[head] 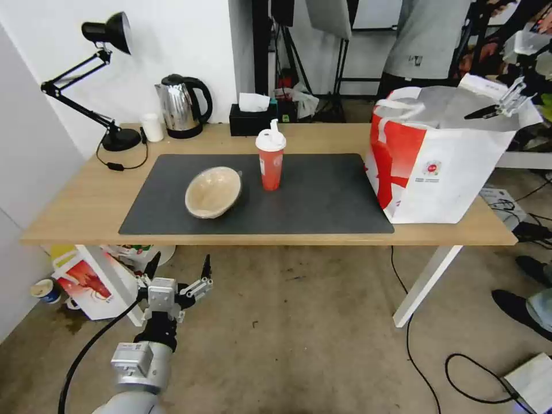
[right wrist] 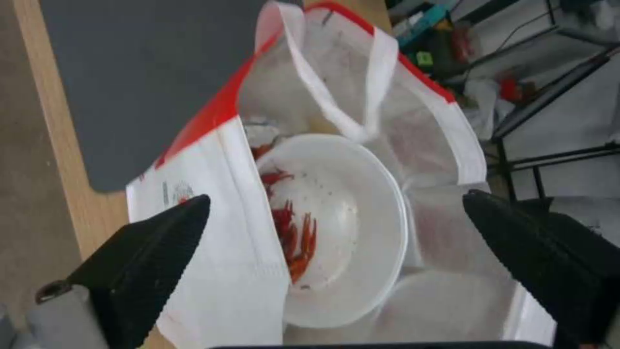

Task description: Pick up the trash from the table and place it into the takeout bag.

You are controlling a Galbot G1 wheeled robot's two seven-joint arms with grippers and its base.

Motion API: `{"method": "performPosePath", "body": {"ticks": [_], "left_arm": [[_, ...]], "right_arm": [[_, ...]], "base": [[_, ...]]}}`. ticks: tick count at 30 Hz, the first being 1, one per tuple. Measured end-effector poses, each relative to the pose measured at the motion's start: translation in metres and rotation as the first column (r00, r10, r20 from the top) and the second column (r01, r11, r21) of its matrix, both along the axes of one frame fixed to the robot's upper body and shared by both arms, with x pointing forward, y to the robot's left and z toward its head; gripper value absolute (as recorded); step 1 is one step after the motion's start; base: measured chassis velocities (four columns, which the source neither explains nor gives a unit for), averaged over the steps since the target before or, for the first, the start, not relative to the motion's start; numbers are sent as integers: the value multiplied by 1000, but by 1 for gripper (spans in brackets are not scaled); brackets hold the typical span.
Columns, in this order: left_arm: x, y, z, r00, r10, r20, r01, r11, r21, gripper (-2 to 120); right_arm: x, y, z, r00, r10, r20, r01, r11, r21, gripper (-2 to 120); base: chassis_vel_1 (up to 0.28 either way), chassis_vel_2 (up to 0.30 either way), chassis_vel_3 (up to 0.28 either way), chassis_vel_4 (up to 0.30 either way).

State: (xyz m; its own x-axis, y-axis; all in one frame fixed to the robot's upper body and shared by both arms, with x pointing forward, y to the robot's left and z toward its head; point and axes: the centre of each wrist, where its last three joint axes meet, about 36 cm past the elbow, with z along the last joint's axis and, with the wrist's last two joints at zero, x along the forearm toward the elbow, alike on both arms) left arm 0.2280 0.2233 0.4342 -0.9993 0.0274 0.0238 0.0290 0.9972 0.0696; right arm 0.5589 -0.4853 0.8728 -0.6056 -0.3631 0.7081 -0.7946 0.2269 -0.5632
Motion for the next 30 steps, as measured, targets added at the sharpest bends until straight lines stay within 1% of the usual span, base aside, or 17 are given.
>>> {"method": "performPosePath", "body": {"ticks": [1, 2, 5, 6, 9, 11, 12, 14, 16, 17, 18, 20, 21, 24, 25, 28, 30], "left_arm": [[0, 0, 0, 1000, 0, 0, 0, 1000, 0, 100], [0, 0, 0, 1000, 0, 0, 0, 1000, 0, 100], [0, 0, 0, 1000, 0, 0, 0, 1000, 0, 100], [0, 0, 0, 1000, 0, 0, 0, 1000, 0, 100], [0, 0, 0, 1000, 0, 0, 0, 1000, 0, 100], [0, 0, 0, 1000, 0, 0, 0, 1000, 0, 100], [0, 0, 0, 1000, 0, 0, 0, 1000, 0, 100], [0, 0, 0, 1000, 0, 0, 0, 1000, 0, 100], [0, 0, 0, 1000, 0, 0, 0, 1000, 0, 100], [0, 0, 0, 1000, 0, 0, 0, 1000, 0, 100], [0, 0, 0, 1000, 0, 0, 0, 1000, 0, 100], [0, 0, 0, 1000, 0, 0, 0, 1000, 0, 100], [0, 0, 0, 1000, 0, 0, 0, 1000, 0, 100], [0, 0, 0, 1000, 0, 0, 0, 1000, 0, 100], [0, 0, 0, 1000, 0, 0, 0, 1000, 0, 100], [0, 0, 0, 1000, 0, 0, 0, 1000, 0, 100], [0, 0, 0, 1000, 0, 0, 0, 1000, 0, 100]], "right_arm": [[-10, 15, -14, 998, -9, 69, 4, 997, 78, 100], [-10, 15, -14, 998, -9, 69, 4, 997, 78, 100], [-24, 43, -35, 981, -70, 179, 28, 974, 225, 100], [-28, 50, -39, 976, -83, 200, 30, 966, 255, 100], [-37, 62, -46, 965, -106, 238, 32, 954, 298, 100], [-51, 78, -54, 948, -141, 286, 29, 931, 363, 100], [-51, 78, -54, 948, -141, 286, 29, 931, 363, 100], [-69, 91, -63, 934, -178, 311, 22, 895, 445, 100], [-89, 100, -70, 931, -196, 309, 5, 852, 524, 100], [-89, 100, -70, 931, -196, 309, 5, 852, 524, 100], [-96, 102, -73, 932, -199, 304, -1, 835, 550, 100], [-114, 106, -80, 941, -196, 278, -23, 779, 626, 100], [-114, 106, -80, 941, -196, 278, -23, 779, 626, 100], [-129, 111, -87, 948, -179, 262, -47, 737, 674, 100], [-129, 111, -87, 948, -179, 262, -47, 737, 674, 100], [-140, 116, -96, 955, -161, 248, -63, 708, 703, 100], [-144, 119, -99, 957, -156, 246, -68, 700, 711, 100]], "base": [[0, 0, 0, 0], [0, 0, 0, 0], [0, 0, 0, 0], [0, 0, 0, 0], [0, 0, 0, 0], [0, 0, 0, 0], [0, 0, 0, 0], [0, 0, 0, 0], [0, 0, 0, 0], [0, 0, 0, 0], [0, 0, 0, 0], [0, 0, 0, 0], [0, 0, 0, 0], [0, 0, 0, 0], [0, 0, 0, 0], [0, 0, 0, 0], [0, 0, 0, 0]]}}
